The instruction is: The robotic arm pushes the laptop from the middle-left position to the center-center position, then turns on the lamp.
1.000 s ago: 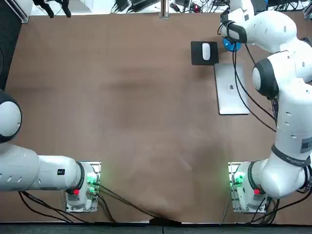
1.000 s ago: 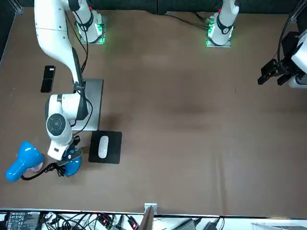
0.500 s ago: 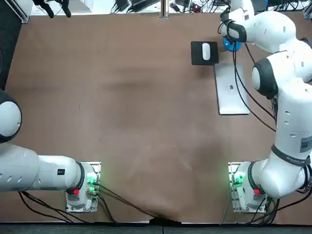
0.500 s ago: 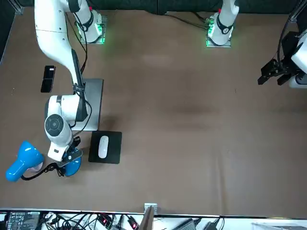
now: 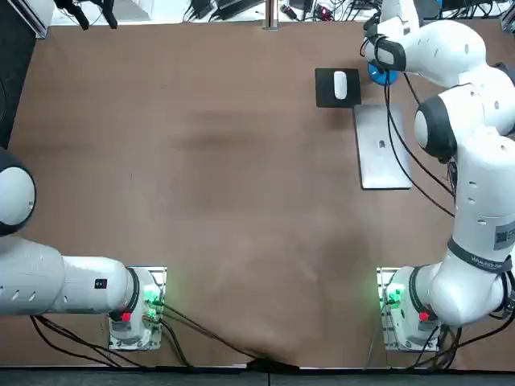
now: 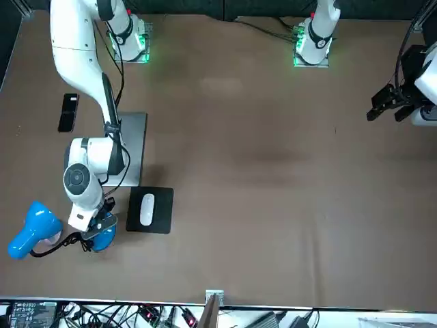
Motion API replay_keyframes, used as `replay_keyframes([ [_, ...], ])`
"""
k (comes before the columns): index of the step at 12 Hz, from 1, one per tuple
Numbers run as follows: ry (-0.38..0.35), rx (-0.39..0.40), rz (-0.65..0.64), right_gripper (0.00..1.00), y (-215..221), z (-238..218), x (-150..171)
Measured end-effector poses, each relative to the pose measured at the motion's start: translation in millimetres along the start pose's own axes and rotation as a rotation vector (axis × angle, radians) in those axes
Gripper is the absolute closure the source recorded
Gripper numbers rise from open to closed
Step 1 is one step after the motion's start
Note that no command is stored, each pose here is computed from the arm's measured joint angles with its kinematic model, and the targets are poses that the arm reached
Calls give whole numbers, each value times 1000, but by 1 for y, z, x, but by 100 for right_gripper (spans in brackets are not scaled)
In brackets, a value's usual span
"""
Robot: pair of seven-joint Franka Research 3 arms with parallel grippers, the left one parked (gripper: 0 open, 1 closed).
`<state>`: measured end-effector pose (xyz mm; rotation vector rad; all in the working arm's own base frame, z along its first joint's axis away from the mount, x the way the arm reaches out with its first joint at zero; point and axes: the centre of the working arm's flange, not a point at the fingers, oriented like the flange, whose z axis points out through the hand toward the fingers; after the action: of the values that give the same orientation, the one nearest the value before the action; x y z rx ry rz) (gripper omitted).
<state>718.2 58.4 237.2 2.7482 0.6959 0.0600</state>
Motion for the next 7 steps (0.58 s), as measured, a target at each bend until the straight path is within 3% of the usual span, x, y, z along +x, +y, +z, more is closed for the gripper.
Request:
replay_keyframes([
  [7, 9, 29, 20, 98, 4, 3, -2],
])
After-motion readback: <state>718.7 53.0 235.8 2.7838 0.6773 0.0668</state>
